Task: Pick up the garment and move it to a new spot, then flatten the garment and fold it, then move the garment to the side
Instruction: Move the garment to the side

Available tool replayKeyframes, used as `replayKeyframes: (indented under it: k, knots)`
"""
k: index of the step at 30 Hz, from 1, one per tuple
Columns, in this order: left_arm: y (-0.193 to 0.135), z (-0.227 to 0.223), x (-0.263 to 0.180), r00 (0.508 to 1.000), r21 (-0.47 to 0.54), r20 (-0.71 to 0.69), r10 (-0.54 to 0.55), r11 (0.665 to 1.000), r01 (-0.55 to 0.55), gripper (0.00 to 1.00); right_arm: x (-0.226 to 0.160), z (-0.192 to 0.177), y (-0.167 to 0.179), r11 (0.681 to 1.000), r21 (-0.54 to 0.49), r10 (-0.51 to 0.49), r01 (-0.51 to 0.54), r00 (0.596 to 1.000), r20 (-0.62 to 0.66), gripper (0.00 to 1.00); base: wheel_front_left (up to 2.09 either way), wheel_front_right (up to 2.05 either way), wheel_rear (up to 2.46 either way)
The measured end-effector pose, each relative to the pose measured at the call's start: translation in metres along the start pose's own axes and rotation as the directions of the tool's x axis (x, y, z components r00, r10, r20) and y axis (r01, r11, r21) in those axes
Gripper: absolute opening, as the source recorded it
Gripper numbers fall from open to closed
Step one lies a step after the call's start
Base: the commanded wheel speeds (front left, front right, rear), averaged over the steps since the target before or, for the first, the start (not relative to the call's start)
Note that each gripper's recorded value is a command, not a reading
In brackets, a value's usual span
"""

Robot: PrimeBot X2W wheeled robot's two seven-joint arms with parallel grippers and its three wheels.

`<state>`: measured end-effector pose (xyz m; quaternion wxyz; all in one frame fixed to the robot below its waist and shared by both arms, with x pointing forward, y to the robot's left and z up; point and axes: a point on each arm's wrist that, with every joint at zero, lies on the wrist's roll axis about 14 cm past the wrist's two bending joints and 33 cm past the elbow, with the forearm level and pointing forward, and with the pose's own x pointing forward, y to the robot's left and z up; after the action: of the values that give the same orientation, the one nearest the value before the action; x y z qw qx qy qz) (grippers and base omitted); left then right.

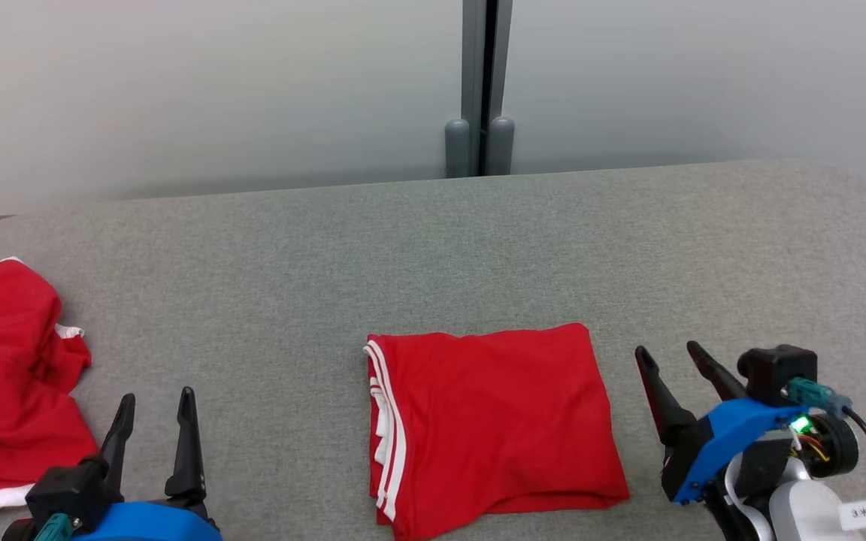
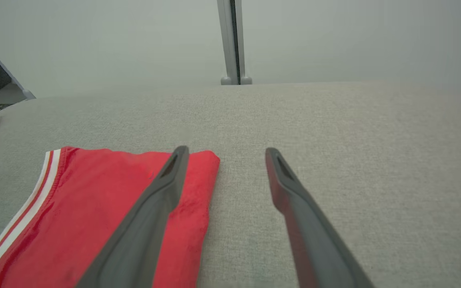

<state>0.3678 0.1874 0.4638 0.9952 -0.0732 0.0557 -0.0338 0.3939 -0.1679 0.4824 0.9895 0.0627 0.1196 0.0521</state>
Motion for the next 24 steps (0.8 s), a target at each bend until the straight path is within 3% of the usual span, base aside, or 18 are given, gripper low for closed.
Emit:
replayKeyframes:
  k: [6, 10, 11, 24]
  knots:
    - [0.007, 0.000, -0.005, 1.000, 0.000, -0.001, 0.021, 1.000, -0.021, 1.00, 0.018, -0.036, 0.011, 0.999, 0.035, 0.041, -0.033, 0.965, -0.258, 1.00, 0.00, 0.00, 0.00]
    - [0.011, -0.001, -0.007, 0.999, 0.006, -0.003, 0.033, 0.999, -0.033, 1.00, 0.021, -0.067, 0.019, 0.998, 0.049, 0.067, -0.050, 0.900, -0.430, 1.00, 0.00, 0.00, 0.00]
    - [0.014, 0.000, -0.007, 0.999, 0.007, 0.000, 0.039, 0.999, -0.039, 1.00, 0.021, -0.079, 0.022, 0.997, 0.049, 0.075, -0.059, 0.868, -0.491, 1.00, 0.00, 0.00, 0.00]
    - [0.020, -0.002, -0.008, 0.998, 0.010, -0.007, 0.056, 0.998, -0.056, 1.00, 0.030, -0.113, 0.041, 0.991, 0.083, 0.134, -0.105, 0.759, -0.637, 1.00, 0.00, 0.00, 0.00]
